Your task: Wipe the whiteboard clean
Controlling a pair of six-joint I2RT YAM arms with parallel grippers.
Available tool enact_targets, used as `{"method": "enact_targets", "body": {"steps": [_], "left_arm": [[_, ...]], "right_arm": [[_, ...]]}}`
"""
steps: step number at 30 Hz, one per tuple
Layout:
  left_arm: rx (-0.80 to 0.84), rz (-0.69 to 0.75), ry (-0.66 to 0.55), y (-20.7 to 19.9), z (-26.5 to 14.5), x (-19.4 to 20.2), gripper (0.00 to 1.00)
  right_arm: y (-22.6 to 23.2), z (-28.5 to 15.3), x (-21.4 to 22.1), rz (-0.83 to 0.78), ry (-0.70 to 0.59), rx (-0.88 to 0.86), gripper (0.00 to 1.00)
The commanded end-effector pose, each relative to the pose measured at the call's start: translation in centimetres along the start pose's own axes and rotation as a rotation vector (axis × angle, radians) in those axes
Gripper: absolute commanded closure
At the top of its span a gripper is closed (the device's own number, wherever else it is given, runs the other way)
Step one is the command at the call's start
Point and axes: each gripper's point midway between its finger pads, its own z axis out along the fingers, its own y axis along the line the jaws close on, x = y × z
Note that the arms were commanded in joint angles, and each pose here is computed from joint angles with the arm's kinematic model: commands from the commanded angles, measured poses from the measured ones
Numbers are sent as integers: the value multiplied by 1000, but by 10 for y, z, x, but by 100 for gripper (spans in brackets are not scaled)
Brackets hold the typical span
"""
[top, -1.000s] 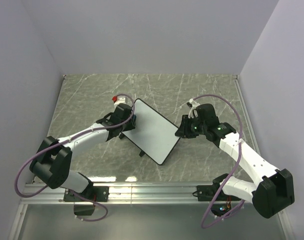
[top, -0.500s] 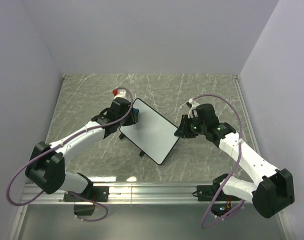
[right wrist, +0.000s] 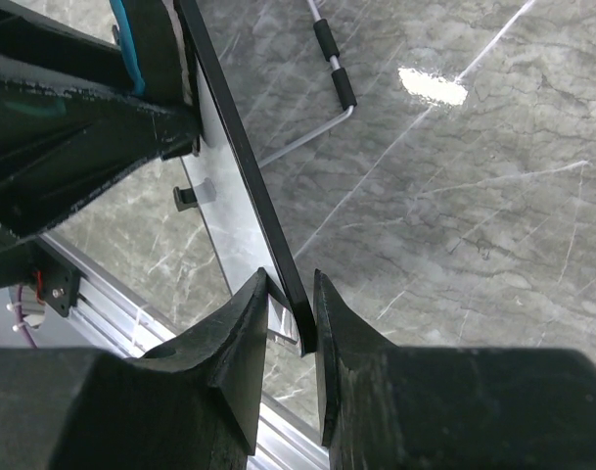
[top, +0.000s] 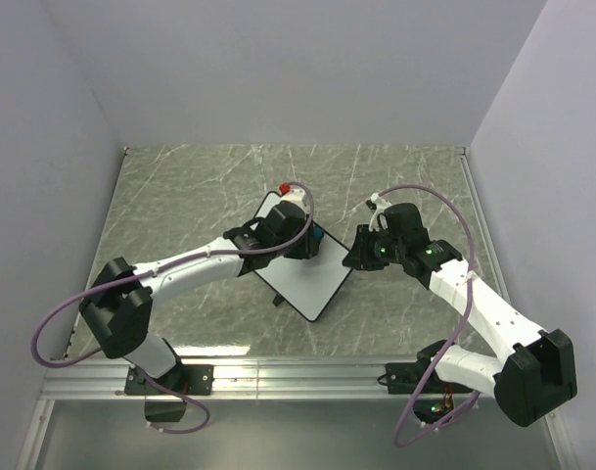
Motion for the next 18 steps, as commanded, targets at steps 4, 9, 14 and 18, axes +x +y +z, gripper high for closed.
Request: {"method": "enact_targets", "body": {"steps": [4, 9, 14, 18], "left_arm": [[-29, -10, -33, 3, 4, -12, 100], [-237, -91, -25, 80, 9, -20, 100], [-431, -159, 17, 157, 7, -17, 100], [-476, -161, -5, 173, -5, -26, 100]], "right_arm": [[-13, 2, -3, -30, -18, 66, 85], [-13, 1, -3, -33, -25, 66, 85], [-13, 2, -2, -33, -20, 66, 85], [-13, 1, -4, -35, -22, 68, 85]]}}
